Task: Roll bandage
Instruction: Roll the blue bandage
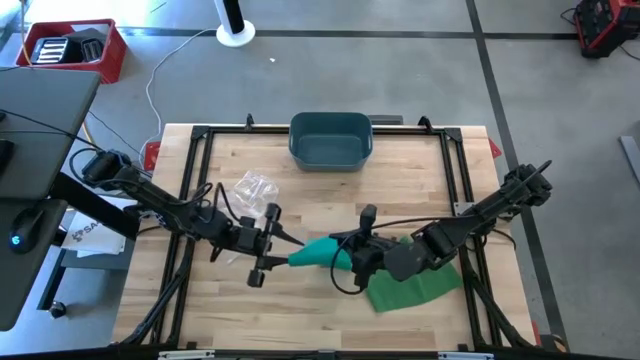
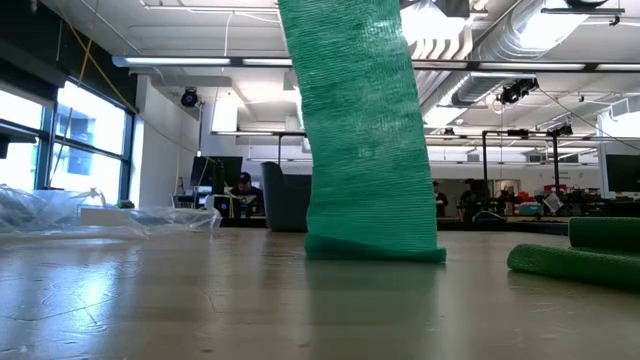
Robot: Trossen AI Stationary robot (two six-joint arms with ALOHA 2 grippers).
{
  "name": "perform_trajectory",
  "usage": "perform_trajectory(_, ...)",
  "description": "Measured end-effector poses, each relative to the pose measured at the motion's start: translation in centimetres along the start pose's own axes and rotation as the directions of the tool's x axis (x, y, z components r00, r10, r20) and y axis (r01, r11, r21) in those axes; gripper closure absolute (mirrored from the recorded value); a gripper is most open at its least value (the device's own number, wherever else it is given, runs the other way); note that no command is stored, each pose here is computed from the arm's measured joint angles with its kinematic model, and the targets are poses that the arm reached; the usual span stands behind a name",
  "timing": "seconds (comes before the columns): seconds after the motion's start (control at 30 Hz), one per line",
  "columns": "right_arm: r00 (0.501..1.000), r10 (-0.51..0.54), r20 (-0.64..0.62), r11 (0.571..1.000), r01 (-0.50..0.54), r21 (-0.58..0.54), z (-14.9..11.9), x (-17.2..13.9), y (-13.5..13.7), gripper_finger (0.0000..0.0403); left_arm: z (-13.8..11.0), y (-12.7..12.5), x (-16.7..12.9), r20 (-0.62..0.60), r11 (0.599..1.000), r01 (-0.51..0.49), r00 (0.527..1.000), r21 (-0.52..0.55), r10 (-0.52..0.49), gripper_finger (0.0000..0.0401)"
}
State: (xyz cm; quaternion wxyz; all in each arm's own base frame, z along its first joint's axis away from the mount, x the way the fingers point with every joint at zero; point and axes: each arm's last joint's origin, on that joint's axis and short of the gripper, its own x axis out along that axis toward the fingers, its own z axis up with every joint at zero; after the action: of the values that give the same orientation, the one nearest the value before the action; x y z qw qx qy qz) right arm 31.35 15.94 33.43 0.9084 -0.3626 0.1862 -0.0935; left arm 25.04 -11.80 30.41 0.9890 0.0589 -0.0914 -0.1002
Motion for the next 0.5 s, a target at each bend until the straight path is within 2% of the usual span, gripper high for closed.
perform_trajectory(0.13,1.0,0.006,-0.001,1.0,-0.006,0.017,0.0,0.0,0.0,0.0403,0.2,-0.1,0.0,0.018,1.0,-0.001,1.0,0.003,0.001,0.0243)
perform_trajectory(0.23,0.999,-0.023,0.023,1.0,0.024,-0.01,0.4,-0.2,0.0,0.0403,0.0,0.1,0.0,0.004,1.0,-0.004,1.0,-0.027,0.004,0.0243)
perform_trajectory(0.37,0.993,-0.099,0.07,0.989,0.106,-0.105,1.3,-0.5,-0.5,0.0403,-0.4,0.5,0.1,-0.039,0.995,-0.016,0.999,-0.094,0.012,0.0243)
perform_trajectory(0.5,0.984,-0.122,0.131,0.956,0.152,-0.25,2.1,-0.8,-0.9,0.0403,-0.9,0.9,0.2,-0.083,0.987,-0.033,0.996,-0.157,0.02,0.0243)
